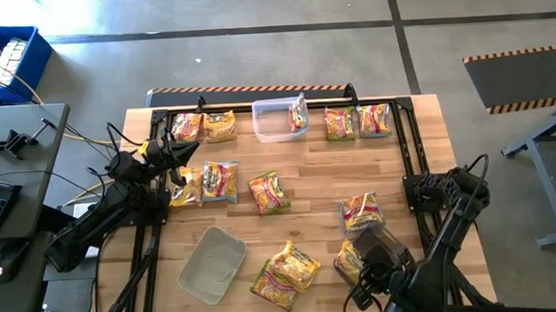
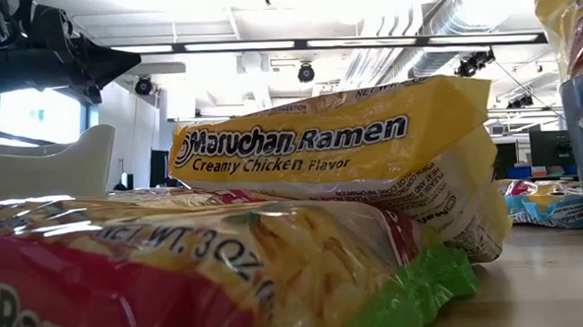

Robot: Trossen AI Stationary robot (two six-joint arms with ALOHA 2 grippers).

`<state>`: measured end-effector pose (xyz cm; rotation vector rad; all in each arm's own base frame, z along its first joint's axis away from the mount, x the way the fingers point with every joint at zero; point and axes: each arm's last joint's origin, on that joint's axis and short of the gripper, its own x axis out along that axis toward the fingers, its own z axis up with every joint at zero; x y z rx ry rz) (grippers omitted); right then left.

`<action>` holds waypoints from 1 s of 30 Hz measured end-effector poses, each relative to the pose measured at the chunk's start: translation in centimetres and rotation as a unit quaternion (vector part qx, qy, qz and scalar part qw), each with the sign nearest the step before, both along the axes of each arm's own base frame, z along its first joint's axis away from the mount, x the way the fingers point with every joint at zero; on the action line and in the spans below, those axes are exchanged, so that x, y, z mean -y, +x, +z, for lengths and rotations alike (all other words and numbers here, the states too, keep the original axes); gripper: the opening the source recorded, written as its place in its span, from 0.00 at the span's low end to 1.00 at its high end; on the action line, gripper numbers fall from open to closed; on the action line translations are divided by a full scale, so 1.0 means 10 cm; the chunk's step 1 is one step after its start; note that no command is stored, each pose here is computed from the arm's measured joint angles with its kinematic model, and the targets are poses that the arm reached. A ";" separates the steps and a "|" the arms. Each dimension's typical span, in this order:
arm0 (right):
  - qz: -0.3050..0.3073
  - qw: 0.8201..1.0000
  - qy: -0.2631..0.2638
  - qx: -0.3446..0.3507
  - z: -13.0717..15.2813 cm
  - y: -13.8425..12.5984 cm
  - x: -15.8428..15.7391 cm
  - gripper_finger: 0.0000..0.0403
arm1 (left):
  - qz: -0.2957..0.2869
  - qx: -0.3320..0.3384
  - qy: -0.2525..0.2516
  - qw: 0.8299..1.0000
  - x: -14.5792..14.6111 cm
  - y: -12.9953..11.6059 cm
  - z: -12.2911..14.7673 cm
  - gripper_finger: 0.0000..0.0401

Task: Sort Maruchan noodles
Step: Put the yellow noodle pack into the black bin, then adjust the yellow noodle pack in the black bin

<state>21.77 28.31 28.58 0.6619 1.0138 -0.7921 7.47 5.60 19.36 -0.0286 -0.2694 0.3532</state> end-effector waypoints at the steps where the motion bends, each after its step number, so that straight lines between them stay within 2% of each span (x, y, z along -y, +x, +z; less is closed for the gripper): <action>1: -0.001 1.000 -0.002 0.000 0.00 0.00 0.00 0.00 | 0.000 0.000 0.000 1.000 0.00 0.00 0.00 0.01; 11: -0.001 1.000 0.006 0.002 -0.14 0.13 0.06 0.00 | 0.000 0.000 0.000 1.000 0.00 0.00 0.00 0.01; 19: -0.001 1.000 0.017 0.008 -0.15 0.17 0.05 0.01 | 0.000 0.000 -0.001 1.000 0.00 0.00 0.00 0.01; 30: 0.033 0.997 0.055 -0.032 -0.27 0.34 0.03 0.26 | -0.001 0.002 -0.005 1.000 0.00 0.00 0.00 0.01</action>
